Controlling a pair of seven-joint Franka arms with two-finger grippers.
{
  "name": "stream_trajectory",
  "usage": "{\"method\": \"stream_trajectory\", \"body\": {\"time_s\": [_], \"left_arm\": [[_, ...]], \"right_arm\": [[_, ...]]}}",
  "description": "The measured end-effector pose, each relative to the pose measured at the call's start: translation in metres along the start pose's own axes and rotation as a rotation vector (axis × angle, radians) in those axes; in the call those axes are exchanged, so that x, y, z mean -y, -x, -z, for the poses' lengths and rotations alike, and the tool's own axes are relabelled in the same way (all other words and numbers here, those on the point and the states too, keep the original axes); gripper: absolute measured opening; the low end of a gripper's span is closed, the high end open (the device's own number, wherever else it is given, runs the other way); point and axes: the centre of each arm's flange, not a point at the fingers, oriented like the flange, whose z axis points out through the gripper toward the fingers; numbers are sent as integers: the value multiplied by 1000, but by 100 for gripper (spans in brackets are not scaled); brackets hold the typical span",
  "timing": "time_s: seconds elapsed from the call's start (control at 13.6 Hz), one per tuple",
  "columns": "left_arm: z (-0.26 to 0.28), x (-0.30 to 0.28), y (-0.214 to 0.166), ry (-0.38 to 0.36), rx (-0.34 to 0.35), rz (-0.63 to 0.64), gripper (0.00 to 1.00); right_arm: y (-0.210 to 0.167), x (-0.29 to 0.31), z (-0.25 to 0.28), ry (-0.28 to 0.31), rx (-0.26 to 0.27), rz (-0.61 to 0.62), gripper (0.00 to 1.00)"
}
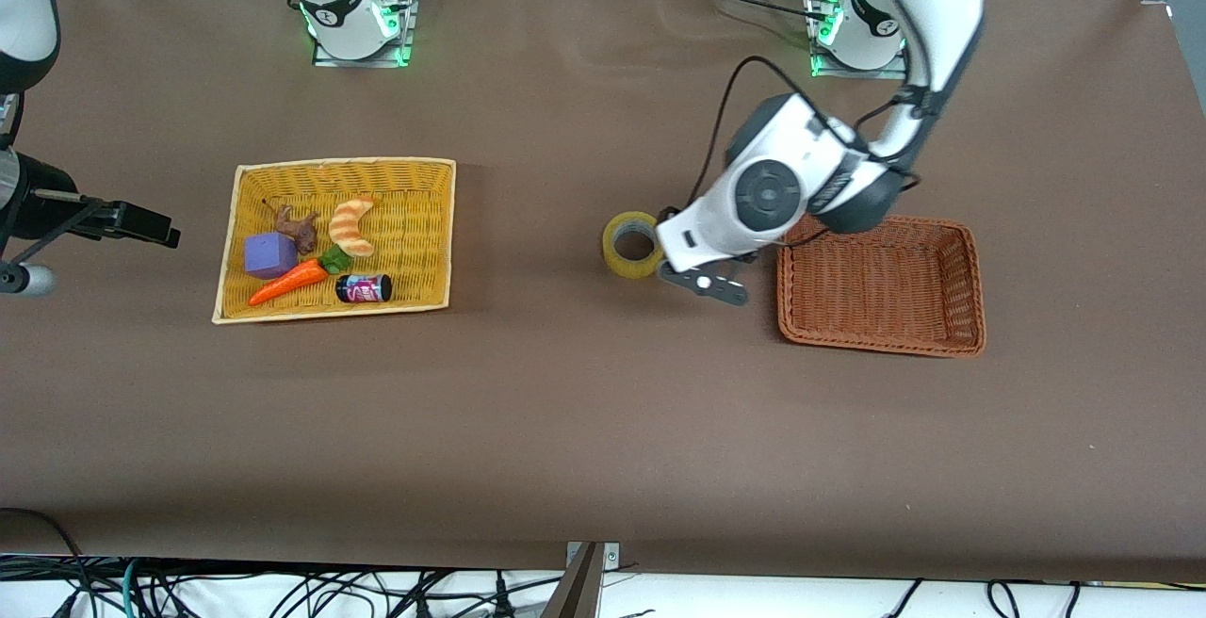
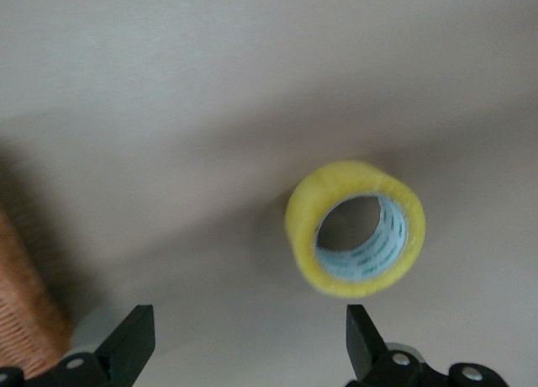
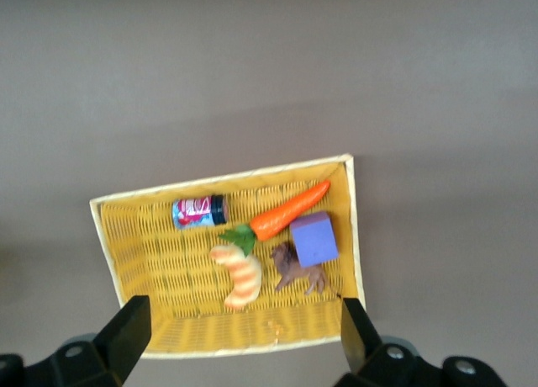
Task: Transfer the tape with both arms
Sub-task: 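Grasp the tape roll with the left gripper and lift it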
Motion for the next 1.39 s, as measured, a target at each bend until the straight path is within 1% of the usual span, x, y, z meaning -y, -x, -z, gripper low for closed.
{"method": "stream_trajectory", "body": {"time_s": [0.07, 0.15, 0.29, 0.37, 0.51, 0.59, 0.66, 0.81, 0.95, 1.03, 1.1, 1.17, 1.32, 1.39], "left_arm": [[-18, -8, -2, -19, 5, -16, 100], [-37, -10, -3, -33, 23, -25, 100], [-74, -9, -8, -27, 44, -27, 100], [-90, -11, -11, -17, 40, -29, 100], [-113, -25, -12, -2, 26, -47, 100], [-122, -31, -13, 1, 15, -58, 99], [-129, -34, -14, 4, 3, -63, 96], [-132, -34, -16, 9, -7, -55, 74], [-129, -35, -17, 11, -13, -40, 49], [-128, -35, -17, 10, -13, -37, 40], [-128, -34, -17, 9, -11, -35, 29], [-125, -33, -17, 4, -3, -30, 23], [-109, -29, -15, -18, 32, -22, 23], [-92, -25, -13, -33, 45, -15, 23]], "right_arm": [[9, -12, 5, 0, -27, -16, 100], [20, -24, 13, 8, -41, -31, 100], [41, -41, 30, 40, -60, -23, 100], [49, -44, 36, 53, -61, 8, 100], [58, -45, 39, 61, -44, 75, 100], [60, -46, 39, 63, -37, 97, 100], [59, -47, 37, 66, -33, 115, 100], [58, -48, 34, 67, -26, 130, 100], [56, -49, 30, 68, -19, 135, 100], [55, -49, 29, 68, -18, 136, 100], [54, -49, 28, 68, -18, 137, 100], [53, -49, 28, 68, -17, 137, 100], [52, -49, 26, 68, -15, 137, 100], [51, -49, 25, 68, -14, 137, 100]]}}
